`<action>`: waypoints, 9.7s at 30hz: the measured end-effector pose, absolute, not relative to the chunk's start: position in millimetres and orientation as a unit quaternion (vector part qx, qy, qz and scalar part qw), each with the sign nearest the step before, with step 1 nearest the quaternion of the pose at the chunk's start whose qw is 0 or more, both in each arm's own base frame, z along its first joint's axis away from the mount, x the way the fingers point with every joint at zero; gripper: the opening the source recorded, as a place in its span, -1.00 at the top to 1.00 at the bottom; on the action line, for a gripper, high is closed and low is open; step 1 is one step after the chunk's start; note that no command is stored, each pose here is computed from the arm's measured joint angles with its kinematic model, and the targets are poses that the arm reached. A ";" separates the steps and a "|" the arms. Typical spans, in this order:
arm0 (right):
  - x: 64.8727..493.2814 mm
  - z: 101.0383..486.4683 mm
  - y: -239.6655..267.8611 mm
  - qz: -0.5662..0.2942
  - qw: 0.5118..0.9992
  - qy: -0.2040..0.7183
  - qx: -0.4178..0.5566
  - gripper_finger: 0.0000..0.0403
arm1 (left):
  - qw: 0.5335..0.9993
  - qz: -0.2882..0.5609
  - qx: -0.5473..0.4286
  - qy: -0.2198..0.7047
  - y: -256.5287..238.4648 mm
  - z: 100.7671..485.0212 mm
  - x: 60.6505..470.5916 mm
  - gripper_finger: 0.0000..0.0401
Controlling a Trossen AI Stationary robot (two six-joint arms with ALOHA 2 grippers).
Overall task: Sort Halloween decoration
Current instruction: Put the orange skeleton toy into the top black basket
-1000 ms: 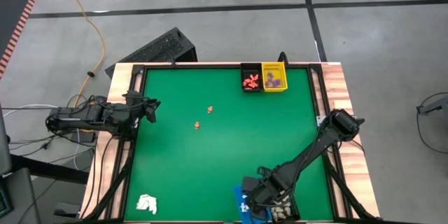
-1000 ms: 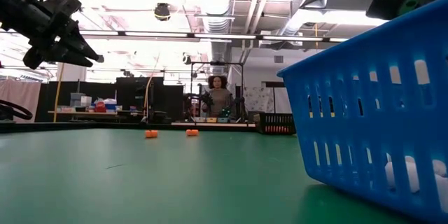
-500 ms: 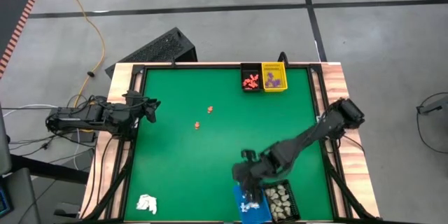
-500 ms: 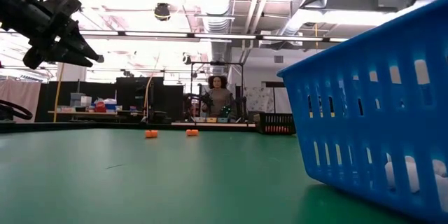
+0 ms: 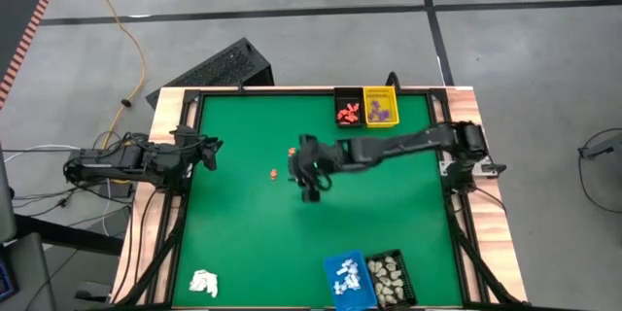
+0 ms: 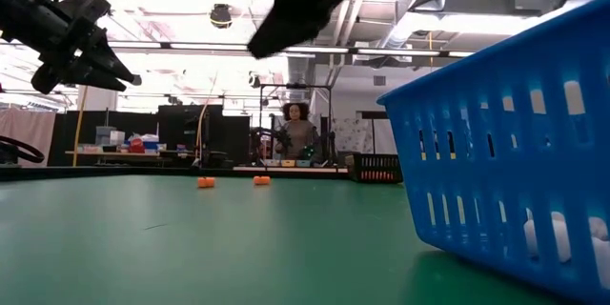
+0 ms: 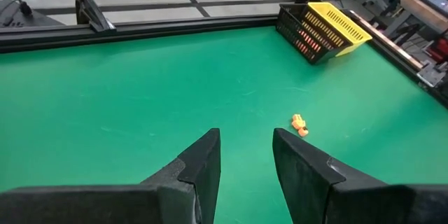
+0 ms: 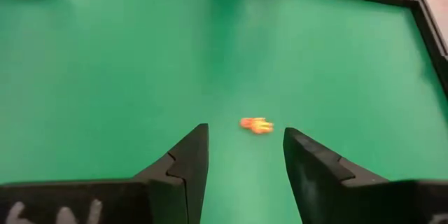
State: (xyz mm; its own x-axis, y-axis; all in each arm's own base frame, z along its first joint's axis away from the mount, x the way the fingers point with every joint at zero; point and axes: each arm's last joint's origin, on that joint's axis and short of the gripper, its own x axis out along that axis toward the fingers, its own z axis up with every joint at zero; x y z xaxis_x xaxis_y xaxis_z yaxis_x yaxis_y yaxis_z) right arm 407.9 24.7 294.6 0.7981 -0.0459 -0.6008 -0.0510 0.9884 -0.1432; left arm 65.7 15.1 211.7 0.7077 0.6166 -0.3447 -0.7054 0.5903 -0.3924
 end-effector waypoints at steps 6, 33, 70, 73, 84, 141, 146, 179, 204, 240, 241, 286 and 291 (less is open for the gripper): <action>420.0 271.8 -28.9 0.083 0.975 0.202 -0.049 0.10 | 0.888 0.373 -0.253 0.091 15.1 211.0 65.3 0.40; 428.1 136.0 -105.9 -0.105 0.972 0.211 0.022 0.09 | 0.883 0.394 -0.240 0.087 16.2 210.5 64.0 0.40; 429.7 103.8 -83.7 -0.166 0.952 0.253 0.055 0.60 | 0.884 0.384 -0.251 0.093 15.6 209.7 64.2 0.40; 429.7 103.7 -83.4 -0.166 0.952 0.253 0.057 0.70 | 0.884 0.384 -0.251 0.093 15.6 209.7 64.2 0.40; 430.5 111.6 -79.8 -0.162 0.955 0.240 0.055 0.97 | 0.886 0.376 -0.254 0.097 15.1 209.5 64.6 0.40; 273.0 294.6 -190.6 -0.392 0.872 0.290 0.040 0.97 | 0.887 0.366 -0.263 0.101 14.5 209.3 64.9 0.40; 282.4 261.0 -202.5 -0.369 0.859 0.347 0.069 0.97 | 0.888 0.363 -0.265 0.102 14.4 209.2 65.0 0.40; 284.6 190.6 -221.1 -0.323 0.805 0.481 0.128 0.51 | 0.886 0.355 -0.280 0.103 13.8 209.0 65.3 0.40; 332.5 313.7 -93.6 -0.094 0.980 0.175 -0.012 0.44 | 0.883 0.369 -0.275 0.094 14.7 209.5 64.8 0.40; 484.9 142.6 -10.4 0.005 0.990 0.143 -0.018 -0.27 | 0.885 0.366 -0.269 0.103 14.5 208.9 64.5 0.40; 485.4 136.6 -12.7 -0.005 0.989 0.148 -0.014 -0.27 | 0.885 0.366 -0.269 0.103 14.5 208.9 64.5 0.40; 481.8 95.8 -32.4 -0.057 0.971 0.228 0.044 0.79 | 0.885 0.367 -0.269 0.104 14.5 208.4 64.5 0.40; 480.4 114.0 -33.1 -0.052 0.974 0.217 0.035 0.82 | 0.884 0.367 -0.269 0.105 14.5 208.2 64.4 0.40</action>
